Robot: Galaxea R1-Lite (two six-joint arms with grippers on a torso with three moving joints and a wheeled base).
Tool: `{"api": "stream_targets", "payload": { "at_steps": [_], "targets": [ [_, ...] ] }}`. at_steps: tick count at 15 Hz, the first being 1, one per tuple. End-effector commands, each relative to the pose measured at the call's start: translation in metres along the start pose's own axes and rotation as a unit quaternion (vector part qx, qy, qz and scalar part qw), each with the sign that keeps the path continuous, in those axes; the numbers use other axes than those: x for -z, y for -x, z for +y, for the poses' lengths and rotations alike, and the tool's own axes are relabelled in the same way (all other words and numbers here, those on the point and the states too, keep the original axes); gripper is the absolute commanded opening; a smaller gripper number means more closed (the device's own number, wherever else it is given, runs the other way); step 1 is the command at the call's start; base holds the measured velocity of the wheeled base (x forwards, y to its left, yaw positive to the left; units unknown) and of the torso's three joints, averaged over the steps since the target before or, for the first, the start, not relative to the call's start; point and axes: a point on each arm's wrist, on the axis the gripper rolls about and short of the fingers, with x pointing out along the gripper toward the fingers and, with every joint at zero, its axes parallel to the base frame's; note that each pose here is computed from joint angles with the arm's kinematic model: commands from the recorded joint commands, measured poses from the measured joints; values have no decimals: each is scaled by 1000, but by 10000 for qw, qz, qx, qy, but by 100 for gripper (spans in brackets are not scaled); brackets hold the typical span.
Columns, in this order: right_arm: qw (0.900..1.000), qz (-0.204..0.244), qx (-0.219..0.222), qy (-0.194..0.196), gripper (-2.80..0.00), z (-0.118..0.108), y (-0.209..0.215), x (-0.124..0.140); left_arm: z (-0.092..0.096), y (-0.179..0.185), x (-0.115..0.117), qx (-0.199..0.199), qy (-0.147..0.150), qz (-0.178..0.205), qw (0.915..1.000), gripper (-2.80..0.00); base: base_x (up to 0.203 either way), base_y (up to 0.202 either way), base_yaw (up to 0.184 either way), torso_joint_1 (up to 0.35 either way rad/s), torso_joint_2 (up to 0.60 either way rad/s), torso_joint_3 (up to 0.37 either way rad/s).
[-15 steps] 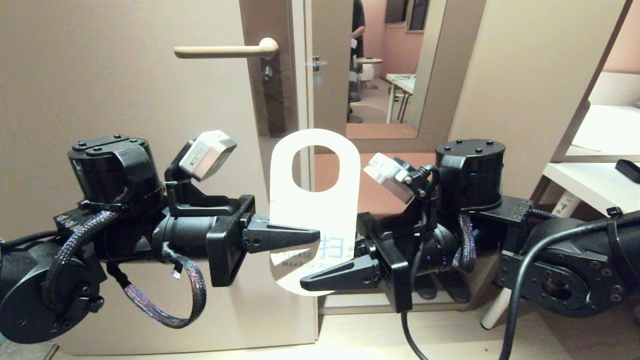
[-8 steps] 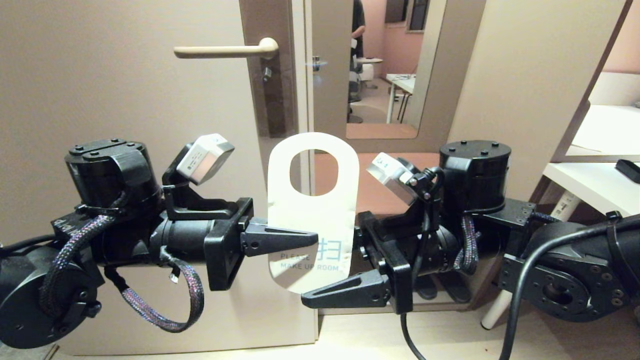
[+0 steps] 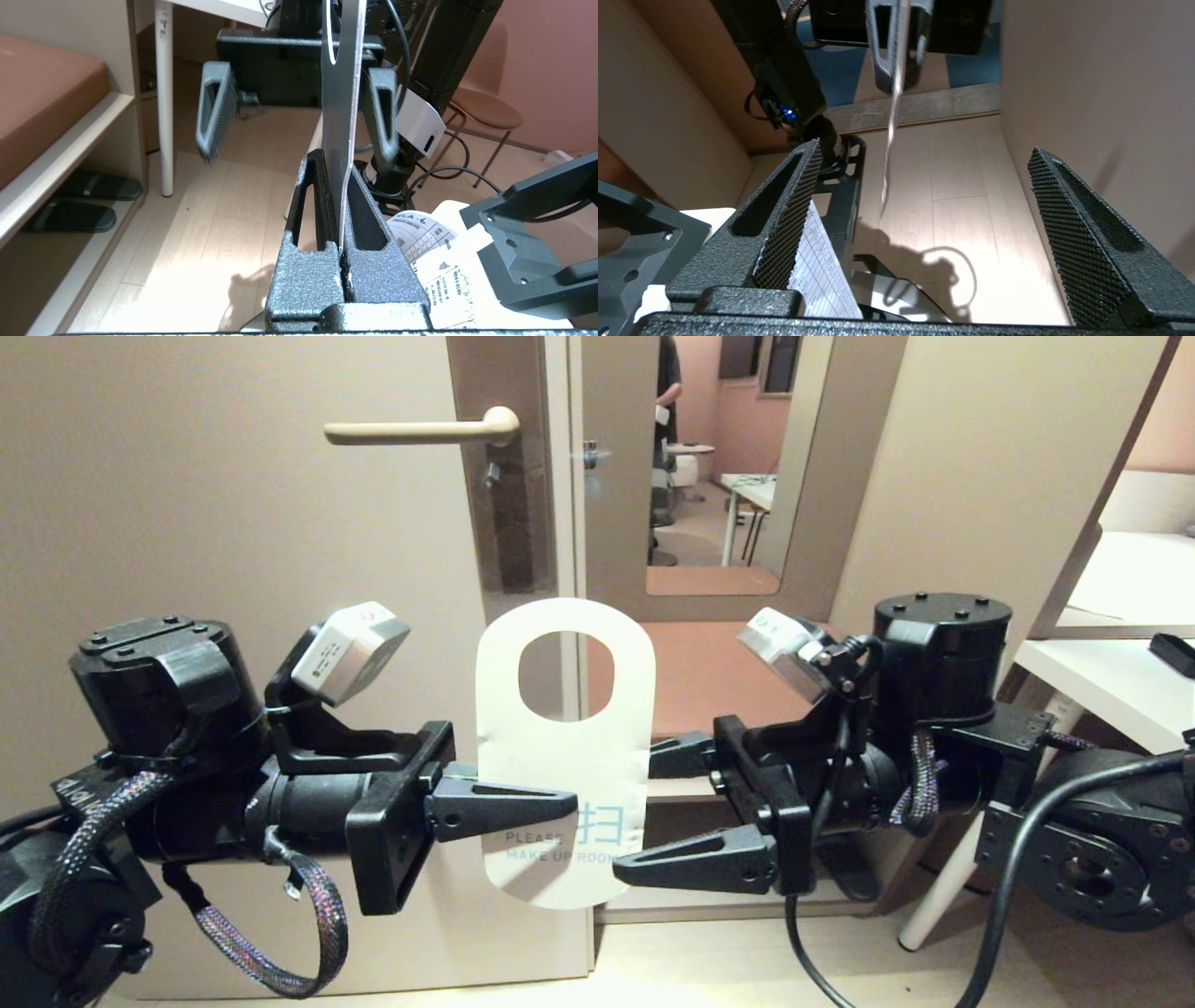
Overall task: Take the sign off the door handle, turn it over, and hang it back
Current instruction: Hand it to the other hand, then hang the sign back with the other side facing out
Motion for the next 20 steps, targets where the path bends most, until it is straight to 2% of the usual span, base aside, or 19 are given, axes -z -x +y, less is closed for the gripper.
{"api": "stream_targets", "payload": {
  "at_steps": [1,5,8,9,12,14,18,20],
  "targets": [
    [9999,-78,74,79,0,4,10,-5,-3,3,-3,13,-69,-41,10000,-280,0,0,0,0,0,0],
    [9996,-104,269,58,0,16,26,-3,-7,13,-3,-127,-106,-92,9998,-280,0,0,0,0,0,0],
    [9977,-151,661,44,0,18,37,-2,-10,24,1,-309,-67,-110,9994,-280,0,0,0,0,0,0],
    [9970,-175,755,50,-280,16,42,-3,-11,27,4,-364,-36,-105,9993,-280,0,0,0,0,0,0],
    [9950,-228,971,59,-280,13,51,-4,-12,39,3,-569,-76,-176,9982,-280,0,0,0,0,0,0],
    [9902,-260,1369,47,-280,10,54,-5,-16,43,2,-625,-110,-205,9978,-280,0,0,0,0,0,0],
    [9718,-393,2324,30,-280,5,76,-7,-24,50,7,-708,-107,-221,9972,-280,0,0,0,0,0,0],
    [9575,-452,2849,-19,-280,5,93,-5,-27,53,7,-762,-113,-241,9967,-280,0,0,0,0,0,0]
  ]
}}
